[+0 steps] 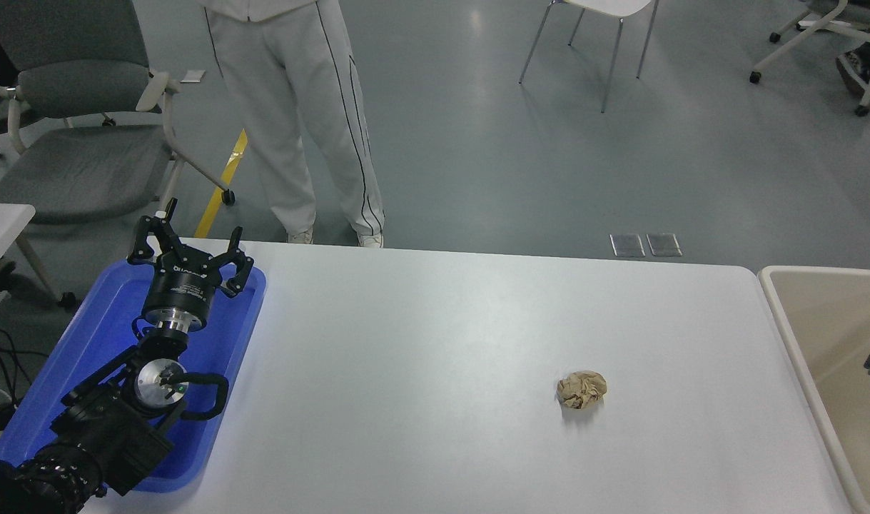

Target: Pick up foil plate and place in dustbin

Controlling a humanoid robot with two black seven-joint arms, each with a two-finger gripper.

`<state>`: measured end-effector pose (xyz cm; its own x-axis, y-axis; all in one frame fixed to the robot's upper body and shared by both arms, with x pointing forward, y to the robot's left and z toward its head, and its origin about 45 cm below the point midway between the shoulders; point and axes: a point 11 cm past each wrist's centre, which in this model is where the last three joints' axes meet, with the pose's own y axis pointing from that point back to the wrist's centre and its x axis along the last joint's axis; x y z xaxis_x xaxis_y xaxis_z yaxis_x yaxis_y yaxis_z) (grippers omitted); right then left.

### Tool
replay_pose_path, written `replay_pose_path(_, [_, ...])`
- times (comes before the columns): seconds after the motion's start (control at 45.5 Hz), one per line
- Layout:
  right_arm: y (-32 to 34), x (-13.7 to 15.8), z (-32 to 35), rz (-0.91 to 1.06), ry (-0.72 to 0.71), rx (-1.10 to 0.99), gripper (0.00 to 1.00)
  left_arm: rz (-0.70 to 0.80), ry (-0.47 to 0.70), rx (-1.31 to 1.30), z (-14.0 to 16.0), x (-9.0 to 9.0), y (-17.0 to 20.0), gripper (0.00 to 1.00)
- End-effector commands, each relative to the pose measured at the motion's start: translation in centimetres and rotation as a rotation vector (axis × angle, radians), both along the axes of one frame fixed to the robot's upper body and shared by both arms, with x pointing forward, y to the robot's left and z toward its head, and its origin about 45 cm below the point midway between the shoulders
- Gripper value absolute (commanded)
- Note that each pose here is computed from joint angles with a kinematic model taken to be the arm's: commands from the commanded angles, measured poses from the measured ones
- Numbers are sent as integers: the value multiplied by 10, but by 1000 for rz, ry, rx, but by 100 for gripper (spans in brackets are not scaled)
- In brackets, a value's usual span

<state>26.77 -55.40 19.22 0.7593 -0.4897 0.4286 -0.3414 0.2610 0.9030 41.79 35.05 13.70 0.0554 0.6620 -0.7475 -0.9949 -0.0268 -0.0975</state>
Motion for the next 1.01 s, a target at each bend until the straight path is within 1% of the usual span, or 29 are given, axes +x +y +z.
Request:
replay_pose_path(0.0, [31, 10, 43, 61, 206, 129, 100, 0, 0, 0, 0, 0, 0, 100])
replay_pose_path(0.088, [42, 17, 54, 91, 265, 143, 100, 0, 0, 0, 0, 0, 0, 100])
replay_pose_path(0.286, [67, 27, 79, 140, 292, 207, 100, 1, 0, 1, 0, 0, 1, 100])
replay_pose_path(0.484, [104, 39, 103, 252, 332, 160, 100, 0, 0, 0, 0, 0, 0, 100])
replay_pose_path(0.593, [127, 46, 124, 311, 313, 164, 100, 0, 0, 0, 0, 0, 0, 100])
replay_pose_path(0.681, [141, 51, 141, 347, 328, 165, 100, 1, 0, 1, 0, 0, 1, 100])
replay_pose_path(0.769, [163, 68, 162, 420, 313, 91, 100, 1, 0, 1, 0, 0, 1, 100])
replay_pose_path(0.857, [180, 82, 186, 468, 257, 57, 100, 1, 1, 0, 0, 0, 0, 100])
replay_pose_path(0.989, [199, 91, 205, 519, 190, 72, 100, 2, 1, 2, 0, 0, 1, 100])
